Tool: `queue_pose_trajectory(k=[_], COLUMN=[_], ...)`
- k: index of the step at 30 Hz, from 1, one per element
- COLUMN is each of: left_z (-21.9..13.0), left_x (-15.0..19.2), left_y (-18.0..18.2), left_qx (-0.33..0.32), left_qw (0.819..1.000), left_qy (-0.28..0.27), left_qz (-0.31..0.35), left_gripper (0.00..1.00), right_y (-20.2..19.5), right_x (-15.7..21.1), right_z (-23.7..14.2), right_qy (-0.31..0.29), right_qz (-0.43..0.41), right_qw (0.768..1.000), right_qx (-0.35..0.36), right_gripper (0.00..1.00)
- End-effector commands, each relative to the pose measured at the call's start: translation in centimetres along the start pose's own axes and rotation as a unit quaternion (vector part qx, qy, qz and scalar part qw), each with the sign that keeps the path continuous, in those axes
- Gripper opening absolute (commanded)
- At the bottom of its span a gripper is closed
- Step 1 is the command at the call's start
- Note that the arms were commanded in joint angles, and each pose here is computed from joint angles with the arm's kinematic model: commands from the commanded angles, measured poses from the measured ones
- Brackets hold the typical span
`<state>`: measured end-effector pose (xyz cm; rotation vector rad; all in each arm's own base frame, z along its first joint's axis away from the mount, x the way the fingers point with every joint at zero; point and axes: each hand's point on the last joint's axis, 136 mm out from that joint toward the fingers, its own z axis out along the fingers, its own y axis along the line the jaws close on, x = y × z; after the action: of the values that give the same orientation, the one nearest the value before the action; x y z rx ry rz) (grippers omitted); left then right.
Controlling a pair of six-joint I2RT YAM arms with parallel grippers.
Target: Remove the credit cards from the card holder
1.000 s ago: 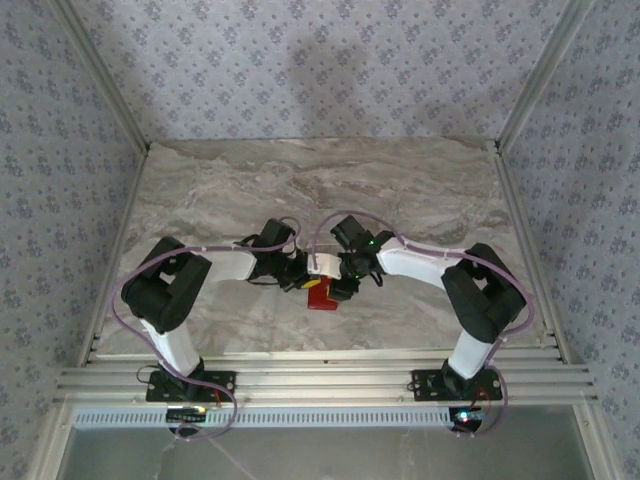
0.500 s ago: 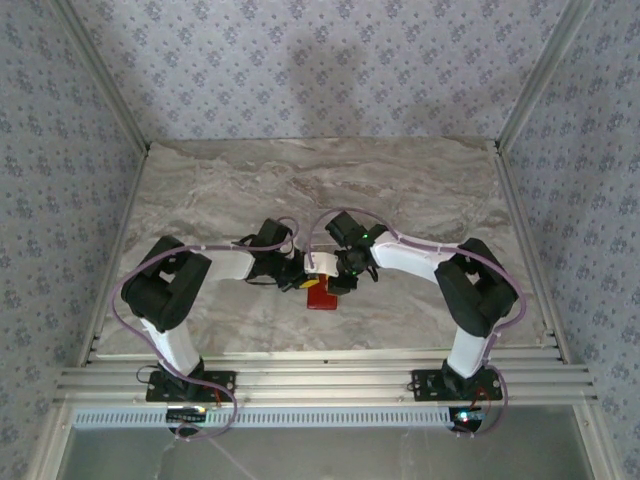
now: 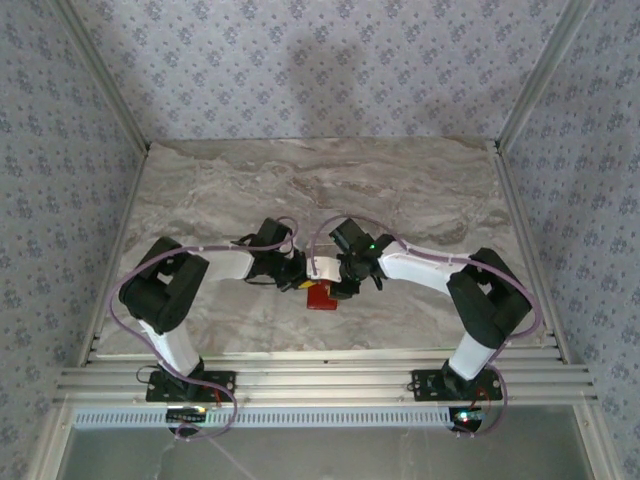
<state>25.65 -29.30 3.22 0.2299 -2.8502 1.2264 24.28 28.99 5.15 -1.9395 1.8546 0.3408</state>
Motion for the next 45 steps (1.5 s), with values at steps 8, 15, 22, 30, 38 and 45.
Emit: queue_pose_trajectory(k=[8, 15, 22, 30, 38, 45], left_z=[-0.6, -1.0, -0.6, 1.0, 1.6, 1.7], left_x=[-0.7, -1.4, -2.2, -1.4, -1.0, -0.6], left_y=[-0.2, -1.8, -1.9, 0.2, 2.3, 2.9], left_qx=[-0.017, -0.002, -0.012, -0.051, -0.075, -0.079], left_qw=[1.0, 1.0, 1.0, 0.998, 0.996, 0.995], left_qy=[0.009, 0.008, 0.013, 0.042, 0.047, 0.048], left_qz=[-0.017, -0.015, -0.012, -0.022, -0.03, -0.032], left_gripper=[0.11, 0.11, 0.11, 0.11, 0.11, 0.11], right_y=[-0.1, 0.0, 0.2, 0.7, 0.4, -0.1], right_x=[-0.8, -0.7, -0.8, -0.5, 0.5, 2.2], right_z=[-0.1, 0.1, -0.3, 0.3, 1.5, 2.8], right_qy=[0.006, 0.018, 0.016, 0.032, 0.066, 0.112], right_qz=[-0.016, -0.026, -0.037, -0.042, -0.04, -0.044], right_qw=[1.0, 1.0, 0.999, 0.998, 0.997, 0.993], right_qx=[-0.002, -0.003, 0.003, -0.016, -0.026, -0.013], right_gripper=[0.47, 0.47, 0.47, 0.47, 0.48, 0.41])
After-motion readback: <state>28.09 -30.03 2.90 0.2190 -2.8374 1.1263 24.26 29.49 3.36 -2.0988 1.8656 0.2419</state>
